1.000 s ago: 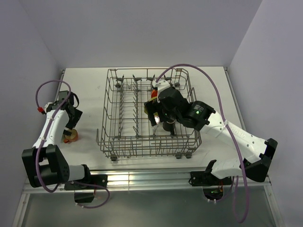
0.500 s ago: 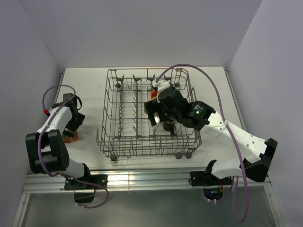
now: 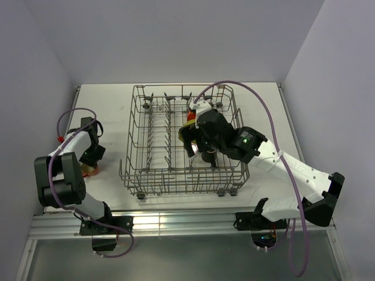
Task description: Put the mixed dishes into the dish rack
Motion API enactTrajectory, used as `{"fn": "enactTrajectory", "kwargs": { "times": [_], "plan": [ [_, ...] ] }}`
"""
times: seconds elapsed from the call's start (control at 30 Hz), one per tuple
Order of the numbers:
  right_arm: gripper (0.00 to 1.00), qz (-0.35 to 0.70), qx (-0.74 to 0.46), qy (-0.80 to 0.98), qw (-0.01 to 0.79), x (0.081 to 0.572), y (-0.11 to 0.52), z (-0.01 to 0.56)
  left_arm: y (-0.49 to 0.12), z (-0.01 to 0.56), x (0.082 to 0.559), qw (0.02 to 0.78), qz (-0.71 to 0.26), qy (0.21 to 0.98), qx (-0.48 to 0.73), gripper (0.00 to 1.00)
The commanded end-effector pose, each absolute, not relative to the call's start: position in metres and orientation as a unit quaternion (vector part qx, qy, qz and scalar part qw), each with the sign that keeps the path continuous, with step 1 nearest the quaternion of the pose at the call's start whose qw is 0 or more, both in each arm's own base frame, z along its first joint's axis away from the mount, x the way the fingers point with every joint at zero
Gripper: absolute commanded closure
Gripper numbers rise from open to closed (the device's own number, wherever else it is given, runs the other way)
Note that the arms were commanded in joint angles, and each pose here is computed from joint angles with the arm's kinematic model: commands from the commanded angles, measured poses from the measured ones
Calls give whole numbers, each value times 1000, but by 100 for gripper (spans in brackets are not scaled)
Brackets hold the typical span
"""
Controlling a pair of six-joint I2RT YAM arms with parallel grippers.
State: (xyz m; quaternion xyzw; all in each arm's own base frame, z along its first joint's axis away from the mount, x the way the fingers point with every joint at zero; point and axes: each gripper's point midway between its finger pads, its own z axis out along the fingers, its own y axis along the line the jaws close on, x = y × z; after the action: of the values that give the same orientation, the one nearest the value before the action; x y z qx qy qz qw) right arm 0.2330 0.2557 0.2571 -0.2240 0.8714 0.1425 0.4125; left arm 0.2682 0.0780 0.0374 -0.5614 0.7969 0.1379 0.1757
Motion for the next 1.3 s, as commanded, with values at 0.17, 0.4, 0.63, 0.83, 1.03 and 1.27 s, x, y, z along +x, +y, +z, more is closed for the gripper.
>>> {"fn": "enactTrajectory", "kwargs": {
  "times": [0.17, 0.4, 0.63, 0.83, 1.03, 1.27],
  "plan": [
    [0, 160, -217, 854, 444, 234, 256, 273, 73, 27, 270, 169, 123, 807, -552, 78],
    [1, 177, -213, 852, 443, 232, 261, 275, 63, 59, 286, 196, 109, 814, -536, 100],
    [1, 197, -208, 845, 452, 227, 261, 284, 66, 143, 304, 278, 82, 800, -525, 100],
    [1, 224, -219, 840, 443, 224, 274, 288, 61, 249, 304, 383, 20, 774, -504, 100],
    [1, 306, -241, 811, 437, 212, 303, 318, -18, 349, 309, 484, -223, 769, -352, 100],
    [1, 390, -257, 775, 427, 195, 319, 350, -111, 404, 286, 474, -477, 719, -173, 100]
  ]
}}
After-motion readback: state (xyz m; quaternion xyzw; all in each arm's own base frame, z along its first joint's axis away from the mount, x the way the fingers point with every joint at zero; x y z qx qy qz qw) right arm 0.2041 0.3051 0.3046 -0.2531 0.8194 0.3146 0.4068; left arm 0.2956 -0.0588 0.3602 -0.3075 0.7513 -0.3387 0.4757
